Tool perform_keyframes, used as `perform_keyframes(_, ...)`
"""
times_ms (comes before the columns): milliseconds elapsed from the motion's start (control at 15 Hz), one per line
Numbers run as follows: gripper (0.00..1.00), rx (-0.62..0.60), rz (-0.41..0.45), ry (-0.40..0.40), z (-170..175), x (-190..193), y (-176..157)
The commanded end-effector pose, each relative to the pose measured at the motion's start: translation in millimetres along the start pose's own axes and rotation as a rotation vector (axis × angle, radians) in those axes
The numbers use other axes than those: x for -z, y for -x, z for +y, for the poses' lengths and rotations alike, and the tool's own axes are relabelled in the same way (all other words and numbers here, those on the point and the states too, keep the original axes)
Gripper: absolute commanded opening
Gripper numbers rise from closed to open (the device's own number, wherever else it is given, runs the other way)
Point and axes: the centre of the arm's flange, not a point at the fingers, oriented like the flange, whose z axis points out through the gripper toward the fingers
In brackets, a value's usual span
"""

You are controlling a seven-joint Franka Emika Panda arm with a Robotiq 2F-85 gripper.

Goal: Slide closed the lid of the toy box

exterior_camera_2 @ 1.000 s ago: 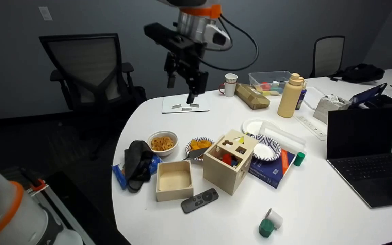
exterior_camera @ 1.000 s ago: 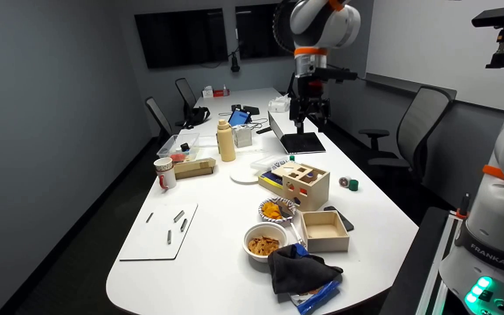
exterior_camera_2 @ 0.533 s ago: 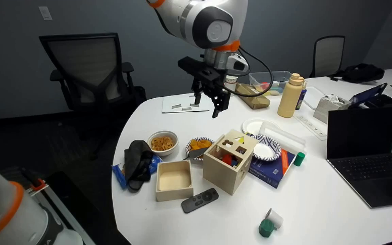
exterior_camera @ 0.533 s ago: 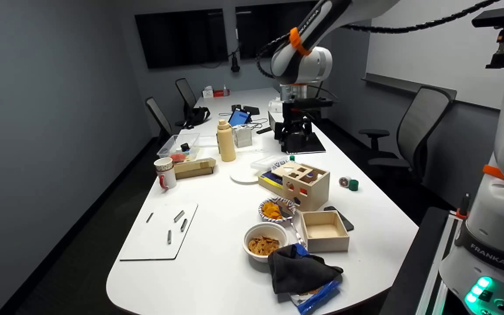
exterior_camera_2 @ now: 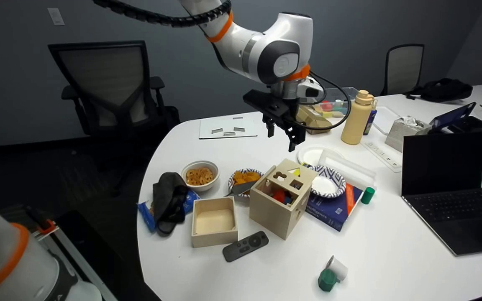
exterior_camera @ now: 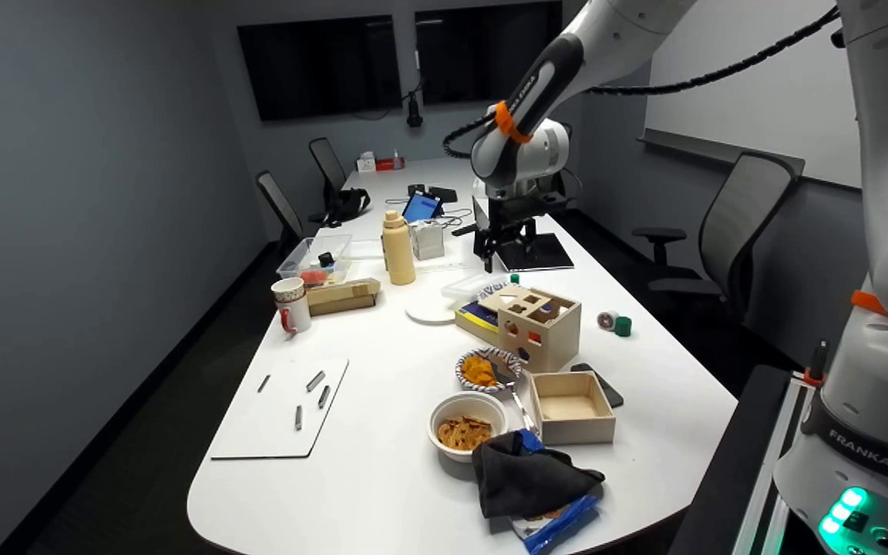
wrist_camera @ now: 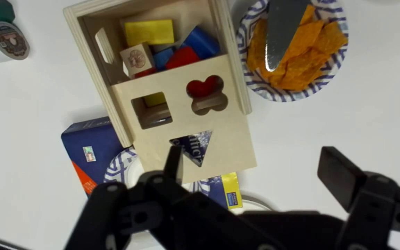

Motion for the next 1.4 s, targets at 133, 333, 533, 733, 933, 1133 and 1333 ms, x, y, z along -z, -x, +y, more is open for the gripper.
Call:
perform_keyframes(133, 1.00, -0.045, 0.076, 0.110, 11, -38, -40)
perform_keyframes(333, 1.00, -0.065, 0.095, 0.121, 19, -53, -53)
perform_keyframes(533, 1.00, -0.075, 0.096, 0.121, 20, -71, -63)
perform_keyframes(733, 1.00, -0.064, 0.088, 0.135, 16, -91, -69)
perform_keyframes(933, 1.00, -0.057, 0.094, 0.149, 12, -102, -74)
perform_keyframes(1133, 1.00, -0.056, 0.103, 0.161, 10, -109, -79)
perform_keyframes(1333, 1.00, -0.045, 0.094, 0.179, 6, -118, -79)
